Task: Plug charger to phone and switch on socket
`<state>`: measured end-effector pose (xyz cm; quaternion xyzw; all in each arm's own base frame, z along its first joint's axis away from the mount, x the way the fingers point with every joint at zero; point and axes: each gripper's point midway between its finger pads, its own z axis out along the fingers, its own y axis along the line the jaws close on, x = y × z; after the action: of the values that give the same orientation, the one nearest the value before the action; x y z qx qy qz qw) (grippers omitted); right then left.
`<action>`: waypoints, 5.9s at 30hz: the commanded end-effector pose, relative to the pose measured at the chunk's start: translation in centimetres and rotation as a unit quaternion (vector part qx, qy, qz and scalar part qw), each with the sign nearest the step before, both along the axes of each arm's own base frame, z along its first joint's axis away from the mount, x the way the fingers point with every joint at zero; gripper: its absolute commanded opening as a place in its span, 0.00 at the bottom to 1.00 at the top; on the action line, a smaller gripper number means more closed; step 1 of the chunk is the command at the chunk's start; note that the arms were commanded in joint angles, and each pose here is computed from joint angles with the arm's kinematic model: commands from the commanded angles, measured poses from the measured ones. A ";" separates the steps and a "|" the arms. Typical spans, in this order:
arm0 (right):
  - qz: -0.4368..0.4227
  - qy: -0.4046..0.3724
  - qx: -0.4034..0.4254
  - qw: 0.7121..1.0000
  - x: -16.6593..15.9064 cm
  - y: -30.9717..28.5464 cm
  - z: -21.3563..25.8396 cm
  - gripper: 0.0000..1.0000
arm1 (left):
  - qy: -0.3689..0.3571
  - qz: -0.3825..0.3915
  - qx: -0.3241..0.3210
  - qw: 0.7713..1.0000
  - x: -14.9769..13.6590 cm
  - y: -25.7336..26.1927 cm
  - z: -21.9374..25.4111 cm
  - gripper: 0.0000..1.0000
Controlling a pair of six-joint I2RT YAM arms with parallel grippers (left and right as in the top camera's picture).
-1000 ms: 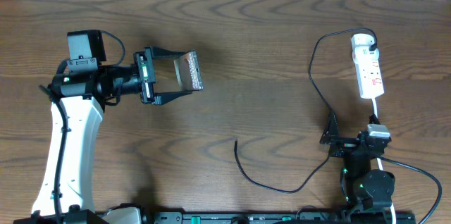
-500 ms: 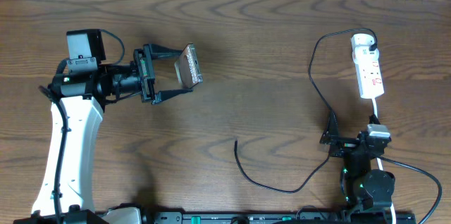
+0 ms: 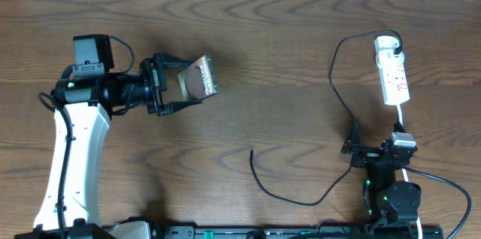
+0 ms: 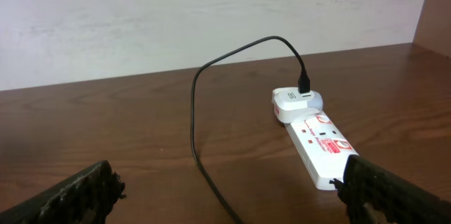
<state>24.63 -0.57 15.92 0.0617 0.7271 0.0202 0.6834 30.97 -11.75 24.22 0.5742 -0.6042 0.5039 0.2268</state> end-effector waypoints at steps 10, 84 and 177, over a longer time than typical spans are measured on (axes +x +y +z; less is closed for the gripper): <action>0.002 0.000 -0.005 1.000 0.0 0.1 0.0 0.99 | -0.002 -0.025 0.006 1.000 1.0 0.2 -2.3 0.07; 0.498 0.377 0.379 0.683 7.1 27.9 1.6 0.53 | 0.100 -0.008 0.249 0.963 0.0 5.1 -12.1 0.07; 0.450 0.432 0.299 0.722 2.8 33.5 -3.3 0.01 | 0.073 -0.116 0.289 0.948 -2.5 -4.4 -12.6 0.64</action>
<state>26.33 32.90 11.09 -0.0699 0.8508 0.5043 0.1301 28.68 -16.01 11.59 0.5861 -0.7616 0.2337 0.1481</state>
